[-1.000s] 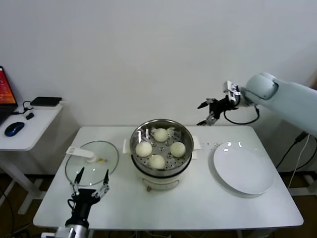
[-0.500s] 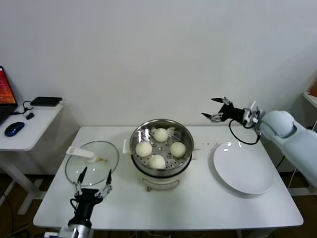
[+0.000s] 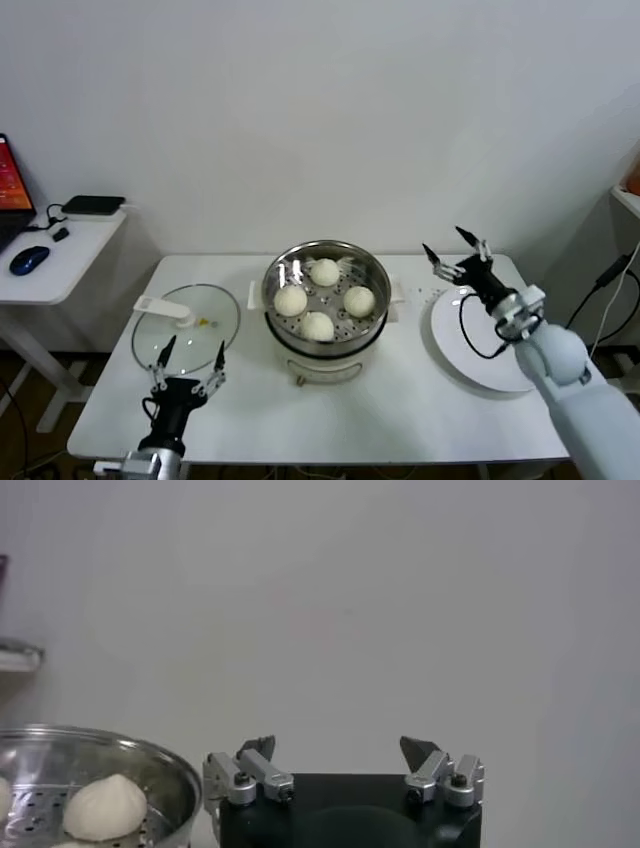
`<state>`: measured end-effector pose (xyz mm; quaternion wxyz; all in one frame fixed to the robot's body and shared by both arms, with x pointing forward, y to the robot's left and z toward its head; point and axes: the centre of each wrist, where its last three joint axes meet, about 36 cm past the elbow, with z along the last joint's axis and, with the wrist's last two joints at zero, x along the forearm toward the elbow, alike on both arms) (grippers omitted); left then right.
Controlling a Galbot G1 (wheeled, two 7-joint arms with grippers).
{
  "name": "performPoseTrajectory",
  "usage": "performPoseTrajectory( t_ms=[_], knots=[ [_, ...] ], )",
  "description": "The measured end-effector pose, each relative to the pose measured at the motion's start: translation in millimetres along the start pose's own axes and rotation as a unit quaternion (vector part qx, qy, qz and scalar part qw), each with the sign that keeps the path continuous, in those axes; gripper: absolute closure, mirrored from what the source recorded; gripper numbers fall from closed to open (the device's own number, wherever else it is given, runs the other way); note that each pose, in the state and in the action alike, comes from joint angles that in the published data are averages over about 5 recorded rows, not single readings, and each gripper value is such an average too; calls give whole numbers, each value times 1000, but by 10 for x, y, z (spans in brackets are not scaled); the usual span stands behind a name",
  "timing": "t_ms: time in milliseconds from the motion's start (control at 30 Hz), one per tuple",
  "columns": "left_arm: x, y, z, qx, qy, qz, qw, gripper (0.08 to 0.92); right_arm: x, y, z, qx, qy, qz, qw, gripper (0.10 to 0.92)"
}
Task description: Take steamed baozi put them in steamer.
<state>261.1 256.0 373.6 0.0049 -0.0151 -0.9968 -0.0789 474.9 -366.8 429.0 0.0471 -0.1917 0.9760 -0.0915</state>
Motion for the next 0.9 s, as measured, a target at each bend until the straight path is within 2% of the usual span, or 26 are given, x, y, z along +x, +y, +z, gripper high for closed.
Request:
performPoseTrajectory(
  t_ms=[467, 900],
  knots=[
    [-70, 118, 83, -16, 8, -6, 1000, 177, 1127, 932, 704, -111, 14, 76, 991, 200],
    [-68, 184, 81, -19, 11, -3, 1000, 177, 1476, 1147, 809, -133, 25, 93, 987, 200]
  ],
)
